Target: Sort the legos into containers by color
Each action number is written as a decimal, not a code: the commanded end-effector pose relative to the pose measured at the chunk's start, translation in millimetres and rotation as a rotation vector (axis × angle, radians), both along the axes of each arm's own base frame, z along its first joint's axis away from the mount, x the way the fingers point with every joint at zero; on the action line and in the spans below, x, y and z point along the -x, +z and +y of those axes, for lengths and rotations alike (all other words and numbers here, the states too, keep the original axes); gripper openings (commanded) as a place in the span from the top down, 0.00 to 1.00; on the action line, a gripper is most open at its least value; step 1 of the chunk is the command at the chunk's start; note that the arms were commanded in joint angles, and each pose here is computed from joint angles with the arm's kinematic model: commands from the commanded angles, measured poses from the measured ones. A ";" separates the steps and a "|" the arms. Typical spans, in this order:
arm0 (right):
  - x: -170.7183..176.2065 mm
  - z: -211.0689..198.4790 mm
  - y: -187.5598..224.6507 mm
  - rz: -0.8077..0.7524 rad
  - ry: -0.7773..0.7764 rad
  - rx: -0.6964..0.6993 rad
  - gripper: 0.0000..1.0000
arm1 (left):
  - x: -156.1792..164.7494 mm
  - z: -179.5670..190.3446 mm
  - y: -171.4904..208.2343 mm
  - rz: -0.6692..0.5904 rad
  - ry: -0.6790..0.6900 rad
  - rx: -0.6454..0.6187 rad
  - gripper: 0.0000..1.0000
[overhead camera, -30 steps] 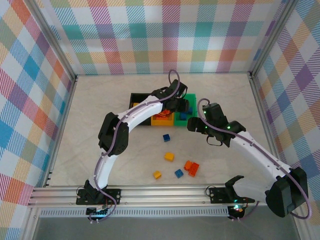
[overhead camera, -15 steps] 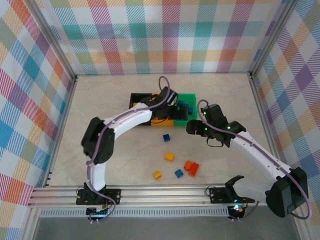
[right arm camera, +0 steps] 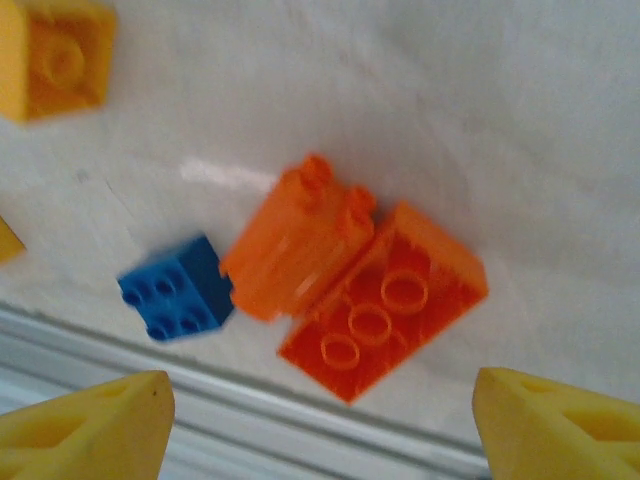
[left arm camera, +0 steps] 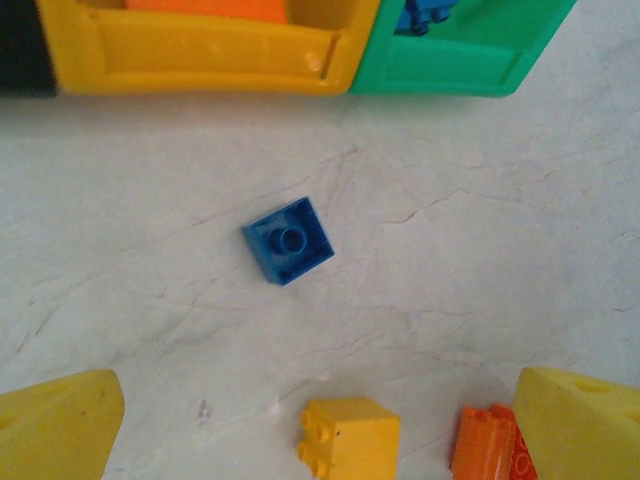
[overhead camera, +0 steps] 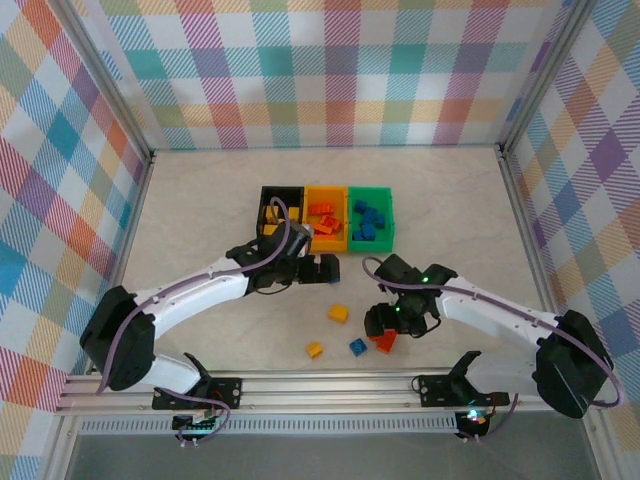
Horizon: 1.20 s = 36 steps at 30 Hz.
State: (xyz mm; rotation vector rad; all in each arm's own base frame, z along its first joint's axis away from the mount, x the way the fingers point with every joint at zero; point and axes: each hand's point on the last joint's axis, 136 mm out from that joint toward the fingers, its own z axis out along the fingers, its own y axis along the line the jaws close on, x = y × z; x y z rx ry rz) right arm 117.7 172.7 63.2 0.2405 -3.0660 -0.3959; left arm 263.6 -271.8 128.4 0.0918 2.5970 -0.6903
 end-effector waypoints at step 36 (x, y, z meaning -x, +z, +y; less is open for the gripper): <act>-1.6 -23.1 -38.8 -0.044 -0.032 0.249 0.61 | 6.7 40.9 8.4 -0.053 0.095 -0.007 0.00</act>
